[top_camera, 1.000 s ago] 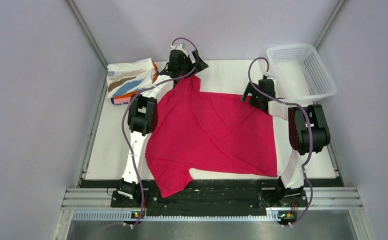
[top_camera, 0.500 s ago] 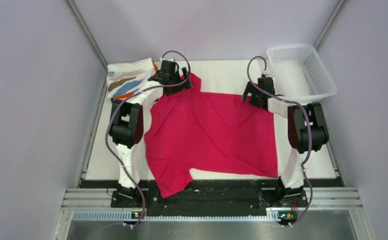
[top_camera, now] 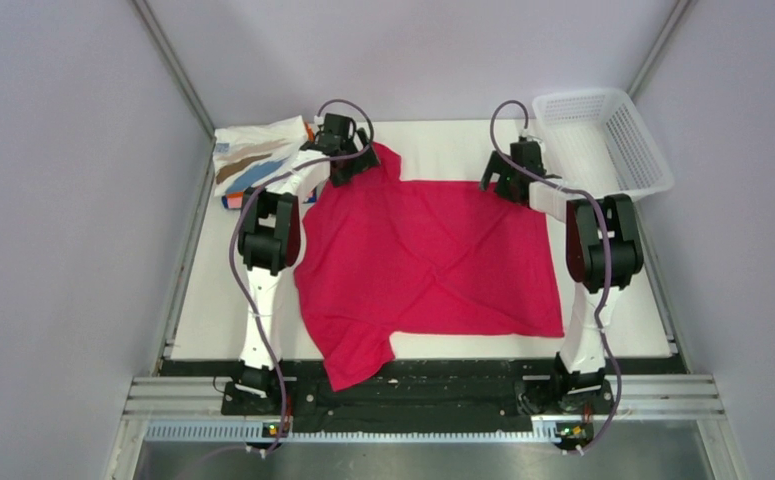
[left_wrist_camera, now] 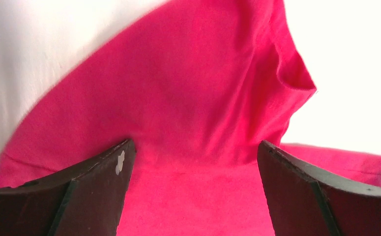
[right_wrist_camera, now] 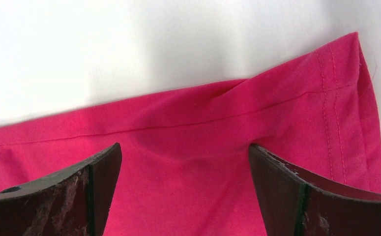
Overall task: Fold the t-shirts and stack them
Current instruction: Flatten out the tshirt
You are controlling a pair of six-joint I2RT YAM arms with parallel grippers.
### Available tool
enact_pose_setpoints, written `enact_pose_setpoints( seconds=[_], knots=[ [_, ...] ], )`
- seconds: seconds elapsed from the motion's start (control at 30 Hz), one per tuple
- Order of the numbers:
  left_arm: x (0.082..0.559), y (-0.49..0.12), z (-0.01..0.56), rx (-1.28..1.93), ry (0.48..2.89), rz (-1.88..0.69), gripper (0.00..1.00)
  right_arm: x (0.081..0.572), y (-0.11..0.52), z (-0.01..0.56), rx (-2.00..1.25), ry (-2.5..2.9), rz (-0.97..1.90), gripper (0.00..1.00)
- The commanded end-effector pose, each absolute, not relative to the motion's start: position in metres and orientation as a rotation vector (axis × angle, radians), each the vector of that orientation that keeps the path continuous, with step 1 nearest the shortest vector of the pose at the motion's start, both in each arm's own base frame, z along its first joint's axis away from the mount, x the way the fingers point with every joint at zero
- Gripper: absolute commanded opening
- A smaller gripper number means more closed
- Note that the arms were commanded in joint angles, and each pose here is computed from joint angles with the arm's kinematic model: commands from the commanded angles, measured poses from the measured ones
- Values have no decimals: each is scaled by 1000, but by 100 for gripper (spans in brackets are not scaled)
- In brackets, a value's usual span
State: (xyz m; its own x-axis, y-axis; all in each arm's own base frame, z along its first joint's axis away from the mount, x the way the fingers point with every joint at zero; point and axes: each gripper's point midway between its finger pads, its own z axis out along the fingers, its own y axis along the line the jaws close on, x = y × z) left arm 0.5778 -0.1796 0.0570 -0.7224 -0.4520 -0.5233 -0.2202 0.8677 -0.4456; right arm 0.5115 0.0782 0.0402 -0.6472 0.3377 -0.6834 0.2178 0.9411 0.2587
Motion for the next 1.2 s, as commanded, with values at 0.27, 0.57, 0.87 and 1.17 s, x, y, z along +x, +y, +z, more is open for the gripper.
enact_pose_setpoints(
  seconds=[0.27, 0.57, 0.87, 1.17],
  knots=[
    [645, -156, 32, -709, 2295, -605, 99, 553, 70, 11, 414, 2328, 173, 99],
    [685, -183, 103, -539, 2089, -843, 99, 581, 65, 93, 312, 2177, 172, 99],
    [591, -198, 234, -284, 2090, -714, 99, 501, 45, 167, 320, 2142, 103, 99],
    [364, -206, 183, -164, 2243, -514, 99, 345, 29, 139, 598, 2070, 198, 99]
  ],
)
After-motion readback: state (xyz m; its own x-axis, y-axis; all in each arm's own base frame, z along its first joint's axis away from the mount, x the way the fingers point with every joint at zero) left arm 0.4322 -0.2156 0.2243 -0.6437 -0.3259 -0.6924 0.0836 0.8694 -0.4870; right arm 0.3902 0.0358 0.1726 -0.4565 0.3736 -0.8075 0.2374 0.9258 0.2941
